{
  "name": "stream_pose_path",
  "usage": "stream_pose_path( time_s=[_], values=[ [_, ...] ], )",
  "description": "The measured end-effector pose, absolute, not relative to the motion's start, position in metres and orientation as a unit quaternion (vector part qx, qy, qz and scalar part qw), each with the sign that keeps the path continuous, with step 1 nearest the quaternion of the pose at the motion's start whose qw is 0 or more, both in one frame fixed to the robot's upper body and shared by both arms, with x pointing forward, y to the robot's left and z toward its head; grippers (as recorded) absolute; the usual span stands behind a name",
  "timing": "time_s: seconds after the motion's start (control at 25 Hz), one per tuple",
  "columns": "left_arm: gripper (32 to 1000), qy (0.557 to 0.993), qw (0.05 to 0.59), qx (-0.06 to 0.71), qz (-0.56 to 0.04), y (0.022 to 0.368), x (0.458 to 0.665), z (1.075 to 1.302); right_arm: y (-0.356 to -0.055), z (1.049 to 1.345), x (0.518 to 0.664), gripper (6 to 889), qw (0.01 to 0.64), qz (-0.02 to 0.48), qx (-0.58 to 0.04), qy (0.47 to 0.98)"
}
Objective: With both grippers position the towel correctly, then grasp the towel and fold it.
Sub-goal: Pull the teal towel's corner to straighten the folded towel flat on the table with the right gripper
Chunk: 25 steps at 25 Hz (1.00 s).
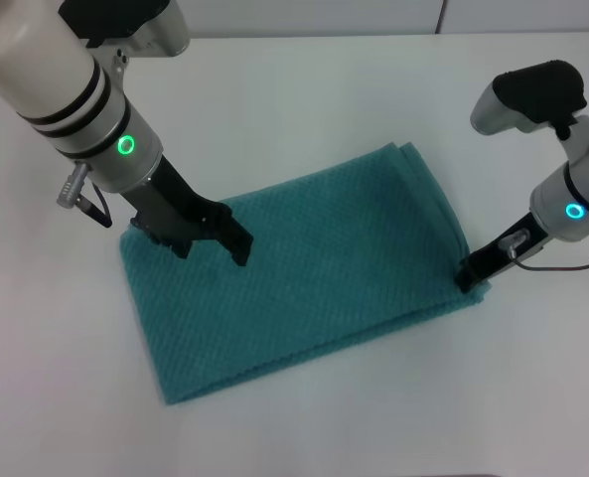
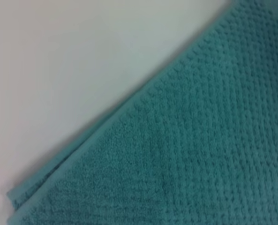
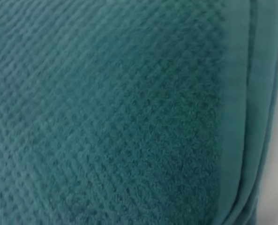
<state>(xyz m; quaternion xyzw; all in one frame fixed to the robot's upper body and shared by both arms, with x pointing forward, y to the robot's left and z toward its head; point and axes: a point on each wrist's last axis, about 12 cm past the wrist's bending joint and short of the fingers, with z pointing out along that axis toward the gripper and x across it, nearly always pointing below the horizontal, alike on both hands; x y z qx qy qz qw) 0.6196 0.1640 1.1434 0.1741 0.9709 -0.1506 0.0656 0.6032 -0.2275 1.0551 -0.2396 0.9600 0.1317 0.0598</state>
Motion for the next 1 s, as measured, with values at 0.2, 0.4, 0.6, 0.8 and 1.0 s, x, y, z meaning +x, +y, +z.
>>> stream_pose_path(
  time_s=[0.2,0.4,0.6,0.8,1.0],
  values=[
    [834,0.971,0.069,0.173,-0.151,0.166,0.619,1.144,-0.229,1.06,0.598,76,0.051,0.145,-0.247,0.957],
    [834,0.971,0.068,0.171,-0.151,0.167,0.619,1.143,-0.228,1.061,0.593,75,0.035,0.155,-0.258,0.953],
    [835,0.971,0.068,0.171,-0.152,0.167,0.618,1.143,-0.225,1.062,0.588,74,0.019,0.168,-0.276,0.946],
    [835,0.971,0.068,0.171,-0.152,0.167,0.619,1.143,-0.22,1.064,0.583,73,0.01,0.192,-0.292,0.937],
    [835,0.971,0.069,0.172,-0.152,0.167,0.619,1.144,-0.218,1.066,0.581,75,0.0,0.202,-0.307,0.93]
  ],
)
